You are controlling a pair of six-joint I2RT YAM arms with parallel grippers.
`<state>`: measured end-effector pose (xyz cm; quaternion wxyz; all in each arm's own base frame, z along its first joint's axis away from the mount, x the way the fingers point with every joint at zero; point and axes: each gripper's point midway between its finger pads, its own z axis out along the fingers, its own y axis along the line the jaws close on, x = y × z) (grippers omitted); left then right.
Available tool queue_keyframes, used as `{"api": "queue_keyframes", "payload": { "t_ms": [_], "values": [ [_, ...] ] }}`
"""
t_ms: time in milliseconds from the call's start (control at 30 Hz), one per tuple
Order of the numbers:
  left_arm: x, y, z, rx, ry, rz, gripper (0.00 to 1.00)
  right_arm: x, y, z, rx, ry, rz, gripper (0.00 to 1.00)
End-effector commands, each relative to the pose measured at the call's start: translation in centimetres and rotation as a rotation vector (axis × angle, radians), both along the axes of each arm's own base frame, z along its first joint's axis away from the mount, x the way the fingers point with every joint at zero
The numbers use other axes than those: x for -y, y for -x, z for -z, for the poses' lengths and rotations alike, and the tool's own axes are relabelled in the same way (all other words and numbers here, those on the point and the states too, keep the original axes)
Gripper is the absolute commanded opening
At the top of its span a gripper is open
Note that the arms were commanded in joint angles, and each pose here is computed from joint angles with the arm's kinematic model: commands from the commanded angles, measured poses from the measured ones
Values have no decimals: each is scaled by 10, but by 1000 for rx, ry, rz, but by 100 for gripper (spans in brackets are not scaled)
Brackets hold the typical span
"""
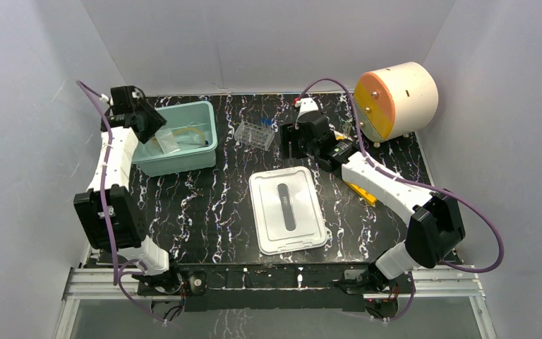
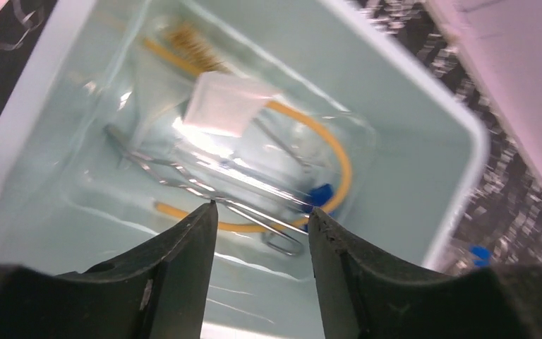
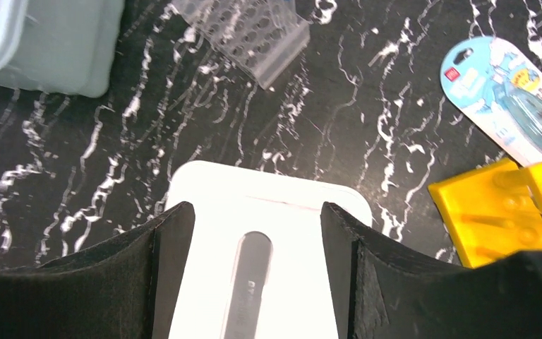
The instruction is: Organize the chemistry lab equipment
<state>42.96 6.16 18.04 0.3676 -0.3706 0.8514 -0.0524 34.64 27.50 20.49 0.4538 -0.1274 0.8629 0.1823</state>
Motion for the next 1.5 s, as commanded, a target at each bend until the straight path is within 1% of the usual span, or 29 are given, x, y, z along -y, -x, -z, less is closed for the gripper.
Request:
{"api": "queue_keyframes", "payload": {
  "t_ms": [0,133,200,267,333,467,600,700,800,1000,1233,1300,1367,1467],
  "values": [
    [42,9,-94,214,40,251,52,21,-3,8,-33,92,66,75],
    [92,18,-119,282,86,454,57,42,11,39,-144,173,122,75],
    [115,23,-120,274,51,519,63,54,20,56,-213,215,152,74],
    [142,29,-118,255,-20,606,69,67,33,75,-283,260,187,73],
    [158,34,-115,248,-51,665,75,77,46,92,-344,288,200,71],
    [179,44,-110,237,-63,741,86,88,72,121,-444,311,210,63],
    [193,49,-105,230,-49,772,98,87,91,143,-504,286,175,62],
    [193,49,-104,230,-42,765,98,89,99,157,-536,289,175,62],
    [193,49,-105,232,-37,765,98,90,102,168,-556,302,167,59],
    [194,48,-107,239,-37,764,98,91,105,183,-579,325,149,42],
    [194,48,-106,239,-27,755,98,90,106,197,-572,340,111,36],
    [195,48,-106,238,-15,753,98,92,105,199,-564,350,106,29],
    [198,49,-107,243,0,760,98,101,100,195,-531,383,142,20],
    [199,49,-107,244,13,745,98,103,90,178,-452,382,134,15]
  ]
}}
